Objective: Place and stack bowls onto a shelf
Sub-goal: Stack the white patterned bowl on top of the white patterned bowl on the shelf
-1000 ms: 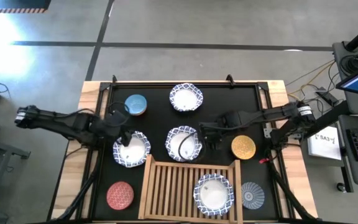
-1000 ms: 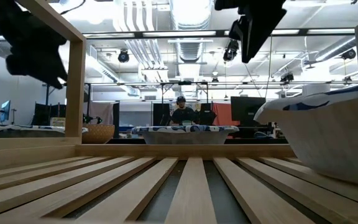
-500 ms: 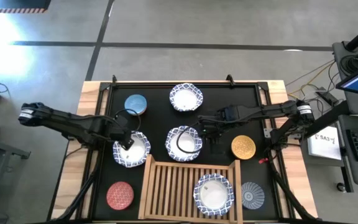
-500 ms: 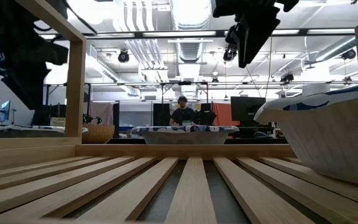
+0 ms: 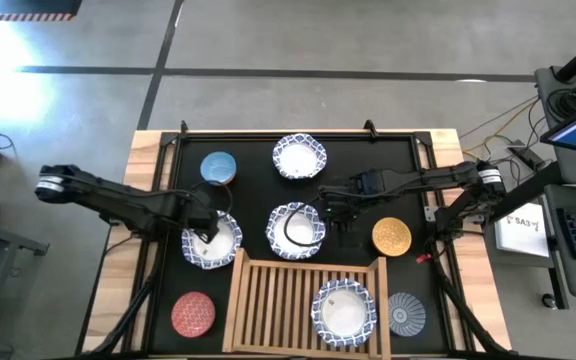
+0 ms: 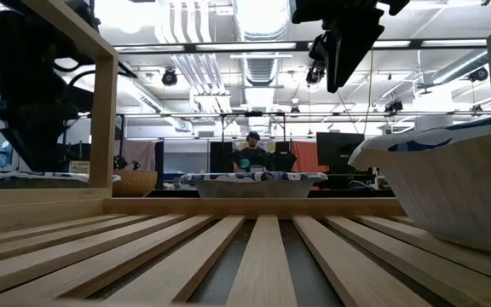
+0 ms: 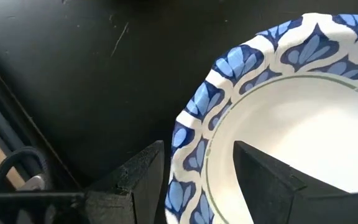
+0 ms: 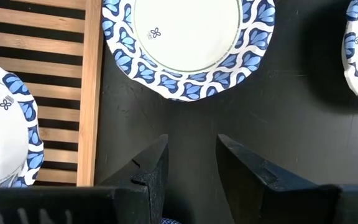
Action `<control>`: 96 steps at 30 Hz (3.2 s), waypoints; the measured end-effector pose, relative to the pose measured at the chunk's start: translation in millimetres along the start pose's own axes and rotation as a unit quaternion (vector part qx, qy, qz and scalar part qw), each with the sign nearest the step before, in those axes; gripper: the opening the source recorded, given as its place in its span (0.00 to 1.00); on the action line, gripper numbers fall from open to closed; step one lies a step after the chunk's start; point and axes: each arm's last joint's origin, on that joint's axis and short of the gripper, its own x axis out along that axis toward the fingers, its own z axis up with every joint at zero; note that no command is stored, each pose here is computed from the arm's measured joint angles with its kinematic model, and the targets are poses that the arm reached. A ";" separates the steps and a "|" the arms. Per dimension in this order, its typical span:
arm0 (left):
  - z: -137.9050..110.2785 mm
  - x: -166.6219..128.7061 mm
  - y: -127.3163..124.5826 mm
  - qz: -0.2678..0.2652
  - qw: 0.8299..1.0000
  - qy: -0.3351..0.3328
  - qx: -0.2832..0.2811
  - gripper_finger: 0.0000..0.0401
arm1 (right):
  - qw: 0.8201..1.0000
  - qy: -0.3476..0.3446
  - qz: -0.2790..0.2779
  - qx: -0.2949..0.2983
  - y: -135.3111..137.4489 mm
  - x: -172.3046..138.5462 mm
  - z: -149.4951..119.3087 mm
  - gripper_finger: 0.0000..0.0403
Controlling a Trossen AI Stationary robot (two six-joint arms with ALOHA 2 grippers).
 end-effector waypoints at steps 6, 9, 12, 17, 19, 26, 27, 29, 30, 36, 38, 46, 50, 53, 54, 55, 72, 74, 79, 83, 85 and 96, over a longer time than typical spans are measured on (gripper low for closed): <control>-0.9 14.5 -7.0 -0.016 1.000 -0.010 -0.006 0.44 | 1.000 -0.002 0.000 0.000 0.0 0.0 0.4 0.31; -1.4 21.7 -10.3 -0.015 1.000 -0.009 -0.008 0.42 | 1.000 -0.003 0.000 0.000 0.0 0.0 0.5 0.31; -1.3 27.1 -13.5 -0.004 1.000 -0.004 -0.007 0.37 | 1.000 -0.003 0.000 0.001 0.0 0.0 0.6 0.31; -0.4 34.0 -18.8 0.008 1.000 0.000 -0.007 0.22 | 1.000 -0.003 0.000 0.001 0.0 0.0 0.6 0.31; 0.7 33.9 -20.8 0.008 1.000 0.000 -0.004 0.14 | 1.000 -0.003 0.000 0.001 0.0 0.0 0.6 0.31; 7.5 19.6 -23.9 -0.024 1.000 -0.016 -0.004 0.02 | 1.000 -0.005 0.000 0.009 0.0 0.0 1.0 0.31; 8.7 16.4 -24.0 -0.031 0.999 -0.021 -0.007 0.02 | 1.000 -0.005 0.000 0.013 0.0 0.0 1.0 0.31; 11.0 9.4 -23.6 -0.042 0.999 -0.030 -0.010 0.01 | 1.000 -0.007 0.000 0.021 0.0 0.0 1.4 0.31; 12.3 5.7 -23.1 -0.046 0.998 -0.036 -0.011 0.01 | 1.000 -0.009 0.000 0.024 0.0 0.0 1.7 0.31; 24.5 -23.6 -18.6 -0.038 0.993 -0.112 -0.029 0.00 | 0.999 -0.030 -0.003 0.033 -0.3 -0.1 5.9 0.31; 29.6 -34.1 -17.0 -0.020 0.988 -0.146 -0.037 0.00 | 0.998 -0.041 -0.004 0.039 -1.1 -0.2 7.9 0.31; 53.1 -76.3 -20.3 0.018 0.964 -0.261 -0.052 0.00 | 0.991 -0.112 -0.007 0.070 -11.7 -2.2 21.2 0.31; 65.2 -93.9 -26.3 0.032 0.948 -0.311 -0.056 0.00 | 0.980 -0.190 -0.012 0.061 -19.0 -6.7 35.5 0.31; 71.7 -98.5 -32.2 0.048 0.938 -0.337 -0.063 0.00 | 0.967 -0.244 -0.017 0.066 -26.7 -11.4 44.7 0.31; 73.4 -98.8 -34.4 0.050 0.936 -0.342 -0.065 0.00 | 0.963 -0.260 -0.020 0.070 -29.7 -13.0 47.2 0.31; 75.3 -98.8 -37.1 0.050 0.933 -0.348 -0.069 0.00 | 0.959 -0.275 -0.023 0.072 -33.2 -14.5 49.4 0.31; 97.9 -89.2 -79.1 0.031 0.913 -0.404 -0.044 0.00 | 0.930 -0.332 -0.138 0.083 -81.5 -24.2 53.7 0.31; 98.4 -89.6 -79.7 0.028 0.912 -0.407 -0.047 0.00 | 0.927 -0.332 -0.157 0.081 -83.7 -25.0 53.8 0.31; 100.9 -94.3 -81.0 0.014 0.906 -0.419 -0.052 0.00 | 0.926 -0.333 -0.157 0.079 -85.0 -24.0 54.3 0.31; 104.2 -98.7 -84.1 0.003 0.900 -0.434 -0.046 0.00 | 0.926 -0.333 -0.159 0.079 -86.0 -24.1 54.2 0.31; 106.2 -101.2 -86.0 -0.004 0.895 -0.443 -0.044 0.00 | 0.926 -0.332 -0.159 0.080 -86.1 -24.1 54.1 0.31; 109.5 -105.8 -89.7 -0.021 0.890 -0.454 -0.028 0.00 | 0.925 -0.333 -0.158 0.088 -86.2 -24.0 54.0 0.23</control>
